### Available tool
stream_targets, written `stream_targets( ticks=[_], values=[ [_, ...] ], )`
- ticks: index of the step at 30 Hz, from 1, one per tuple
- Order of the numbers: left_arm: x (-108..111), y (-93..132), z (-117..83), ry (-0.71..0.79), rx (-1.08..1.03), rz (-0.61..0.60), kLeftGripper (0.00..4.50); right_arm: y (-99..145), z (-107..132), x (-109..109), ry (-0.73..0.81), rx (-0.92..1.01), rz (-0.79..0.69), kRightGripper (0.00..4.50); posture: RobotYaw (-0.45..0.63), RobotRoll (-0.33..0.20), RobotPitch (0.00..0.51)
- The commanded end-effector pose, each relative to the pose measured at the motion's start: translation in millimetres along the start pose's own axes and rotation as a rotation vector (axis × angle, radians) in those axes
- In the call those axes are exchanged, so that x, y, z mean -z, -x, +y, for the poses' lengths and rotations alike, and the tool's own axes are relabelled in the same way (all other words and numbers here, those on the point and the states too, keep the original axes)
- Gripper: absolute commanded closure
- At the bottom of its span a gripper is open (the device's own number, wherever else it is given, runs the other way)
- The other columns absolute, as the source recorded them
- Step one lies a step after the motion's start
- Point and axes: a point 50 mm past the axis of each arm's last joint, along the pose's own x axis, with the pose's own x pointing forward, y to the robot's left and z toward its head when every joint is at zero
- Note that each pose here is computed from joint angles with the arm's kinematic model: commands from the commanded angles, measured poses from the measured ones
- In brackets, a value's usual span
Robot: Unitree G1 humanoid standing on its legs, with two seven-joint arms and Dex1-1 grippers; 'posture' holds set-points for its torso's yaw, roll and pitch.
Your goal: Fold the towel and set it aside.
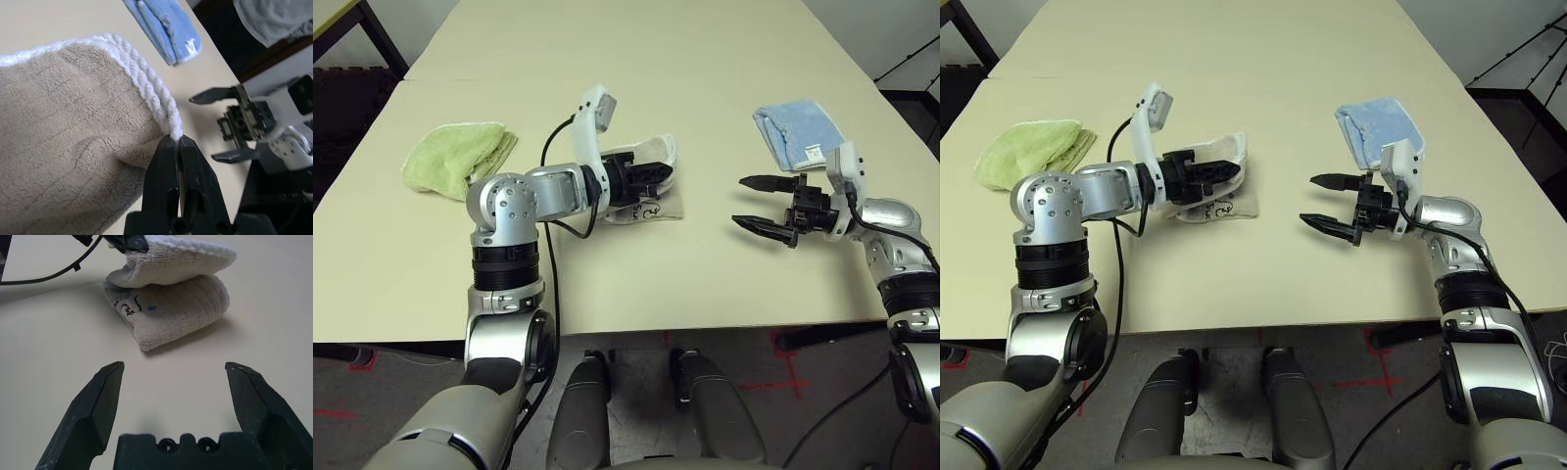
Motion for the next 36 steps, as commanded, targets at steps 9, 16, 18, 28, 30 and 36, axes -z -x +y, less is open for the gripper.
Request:
stream_targets(
  ticks=[9,16,18,28,30,36],
  values=[
    [14.3,-9.6,5.3,-0.067,-0.057,0.054,3.05,4.9,-3.6,-4.8,0.028,0.014,0.005,0.00,0.03,0.000,0.182],
    [-12.4,19.9,-18.1,-0.291,0.300,-0.101,0.40,4.9,-6.1,-8.4,0.009,-0.007,-0.001,0.00,0.05,0.000,0.183],
    [-17.5,34.3,-17.8,-0.299,0.375,-0.076,0.02,1.2,-7.6,-10.4,0.006,-0.023,-0.004,0.00,0.05,0.000,0.184],
    [6.1,70.5,49.0,-0.555,0.384,-0.052,0.02,-27.3,-9.9,-17.3,0.005,-0.111,-0.058,0.00,0.05,0.000,0.192],
    [13.9,71.0,60.5,-0.629,0.373,0.004,0.02,-29.8,-8.7,-17.1,0.011,-0.138,-0.058,0.00,0.05,0.000,0.191],
    [16.7,65.7,72.1,-0.722,0.392,0.018,0.00,-37.2,-5.8,-17.6,0.023,-0.187,-0.066,0.18,0.03,0.000,0.187]
  ],
)
